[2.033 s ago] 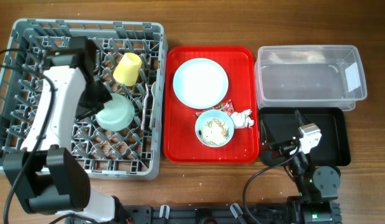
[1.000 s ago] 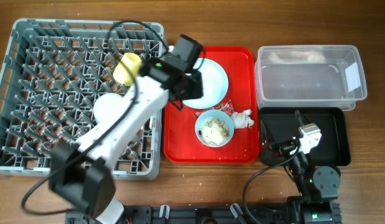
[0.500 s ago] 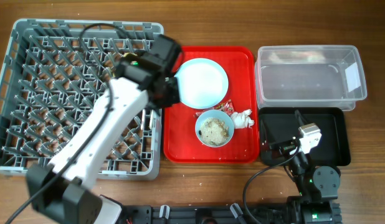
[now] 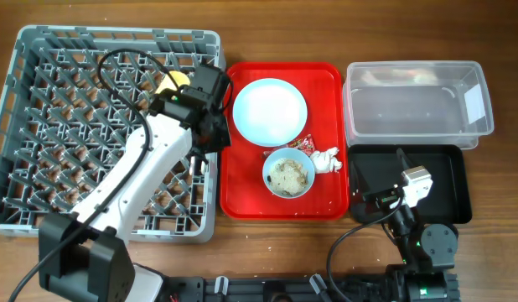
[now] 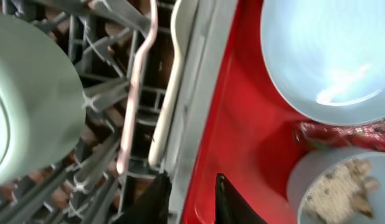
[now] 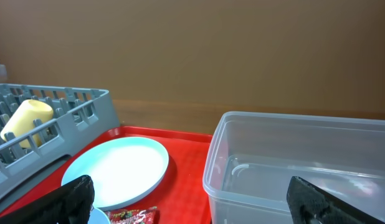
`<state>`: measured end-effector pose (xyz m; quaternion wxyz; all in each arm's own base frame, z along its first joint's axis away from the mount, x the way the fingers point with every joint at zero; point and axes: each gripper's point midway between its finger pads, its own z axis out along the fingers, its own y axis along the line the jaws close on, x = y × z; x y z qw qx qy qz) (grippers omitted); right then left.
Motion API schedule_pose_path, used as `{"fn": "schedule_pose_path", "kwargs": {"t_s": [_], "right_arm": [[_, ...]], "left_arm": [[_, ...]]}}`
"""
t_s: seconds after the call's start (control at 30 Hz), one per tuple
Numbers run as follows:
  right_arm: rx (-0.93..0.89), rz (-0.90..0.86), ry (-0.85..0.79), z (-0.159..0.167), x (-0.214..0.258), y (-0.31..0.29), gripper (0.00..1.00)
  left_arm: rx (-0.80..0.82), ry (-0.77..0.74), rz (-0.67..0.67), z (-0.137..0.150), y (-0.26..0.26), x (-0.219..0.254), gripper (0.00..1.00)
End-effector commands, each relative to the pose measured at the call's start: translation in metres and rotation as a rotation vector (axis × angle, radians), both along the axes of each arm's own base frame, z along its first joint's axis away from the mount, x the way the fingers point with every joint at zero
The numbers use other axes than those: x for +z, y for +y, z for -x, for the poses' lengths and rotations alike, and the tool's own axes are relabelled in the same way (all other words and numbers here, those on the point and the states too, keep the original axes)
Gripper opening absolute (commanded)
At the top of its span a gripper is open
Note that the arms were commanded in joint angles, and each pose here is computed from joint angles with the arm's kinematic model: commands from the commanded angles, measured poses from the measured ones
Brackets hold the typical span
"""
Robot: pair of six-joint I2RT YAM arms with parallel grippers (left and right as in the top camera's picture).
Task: Sort waste into correct bins and load items into the dishwasher rack
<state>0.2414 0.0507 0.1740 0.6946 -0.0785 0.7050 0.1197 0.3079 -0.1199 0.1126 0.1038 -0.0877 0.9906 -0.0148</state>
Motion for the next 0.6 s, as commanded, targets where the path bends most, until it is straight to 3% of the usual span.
{"fn": "schedule_pose_path", "kwargs": {"t_s": [0.0, 0.57], "right_arm": [[0.008, 0.002, -0.004, 0.0, 0.0, 0.002, 1.0], [0.008, 0.003, -0.004, 0.0, 0.0, 0.002, 1.0]], "left_arm": [[0.006, -0.018, -0.041, -0.004, 0.007, -0.012, 0.23], [0.004, -0.026, -0.02, -0.003, 0.004, -0.034, 0.17]]}}
